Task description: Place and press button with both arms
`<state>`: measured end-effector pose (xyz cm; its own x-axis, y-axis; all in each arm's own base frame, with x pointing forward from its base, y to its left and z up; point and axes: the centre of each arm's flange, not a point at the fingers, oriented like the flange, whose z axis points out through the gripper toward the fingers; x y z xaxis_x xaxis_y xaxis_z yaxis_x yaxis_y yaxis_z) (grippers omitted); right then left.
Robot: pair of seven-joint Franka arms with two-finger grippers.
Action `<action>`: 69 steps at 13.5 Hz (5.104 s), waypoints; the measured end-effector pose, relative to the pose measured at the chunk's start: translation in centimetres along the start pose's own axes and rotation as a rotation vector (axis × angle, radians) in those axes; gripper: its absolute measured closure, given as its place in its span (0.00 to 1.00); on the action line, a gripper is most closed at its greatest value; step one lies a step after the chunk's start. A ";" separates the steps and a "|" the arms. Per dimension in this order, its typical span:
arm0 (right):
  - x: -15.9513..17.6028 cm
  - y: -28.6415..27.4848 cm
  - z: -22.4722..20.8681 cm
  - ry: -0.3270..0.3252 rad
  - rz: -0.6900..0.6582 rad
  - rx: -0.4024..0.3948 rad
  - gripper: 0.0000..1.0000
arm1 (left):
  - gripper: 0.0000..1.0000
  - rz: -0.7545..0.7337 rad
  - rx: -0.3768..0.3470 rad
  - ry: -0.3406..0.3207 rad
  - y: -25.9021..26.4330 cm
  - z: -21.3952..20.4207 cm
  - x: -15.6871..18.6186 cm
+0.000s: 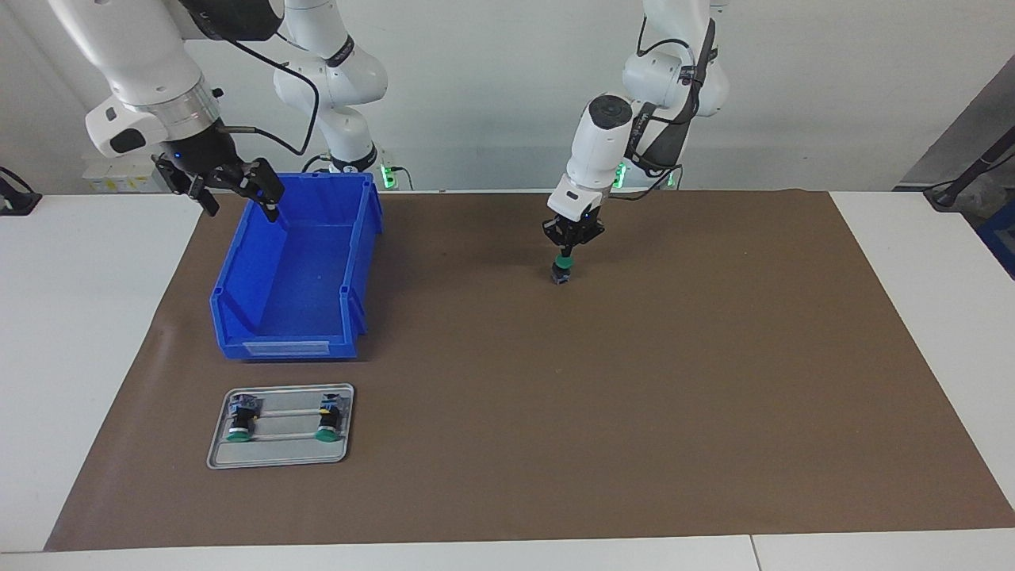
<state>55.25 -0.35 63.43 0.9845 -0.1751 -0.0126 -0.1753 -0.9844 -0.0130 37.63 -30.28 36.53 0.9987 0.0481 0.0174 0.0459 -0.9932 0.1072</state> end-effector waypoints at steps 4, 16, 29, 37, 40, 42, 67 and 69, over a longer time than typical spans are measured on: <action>0.0 0.0 0.0 0.000 0.000 0.000 0.00 | 0.99 0.002 0.000 0.000 0.0 0.0 -0.1; 0.0 0.0 0.0 0.000 0.000 0.000 0.00 | 0.99 0.003 0.035 -0.057 1.0 -2.0 1.1; 0.0 0.0 0.0 0.000 0.000 0.000 0.00 | 0.55 0.057 0.118 -0.028 -22.5 -26.8 16.2; -0.1 -3.7 0.2 0.042 -0.057 0.013 0.00 | 0.00 0.075 0.134 -0.032 -21.0 -30.3 17.9; -1.5 -11.5 2.7 0.078 -0.007 0.039 0.00 | 0.00 0.075 0.126 -0.028 -21.0 -28.1 18.8; -4.2 -19.2 5.2 0.086 0.054 0.059 0.00 | 0.00 0.076 0.115 -0.022 -20.9 -27.2 19.2; -22.7 -48.0 31.9 0.102 0.594 0.006 0.00 | 0.00 0.109 0.118 -0.065 -24.2 -26.7 19.0; -23.2 -47.5 32.9 0.103 0.604 0.027 0.00 | 0.00 0.109 0.118 -0.065 -24.2 -26.7 19.0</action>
<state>40.43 50.94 31.46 0.7068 -0.7038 0.0712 -0.7014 -0.7103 -0.0590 54.91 -2.54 60.82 0.9971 -0.0635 -0.0425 -0.0639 -0.9979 -0.0094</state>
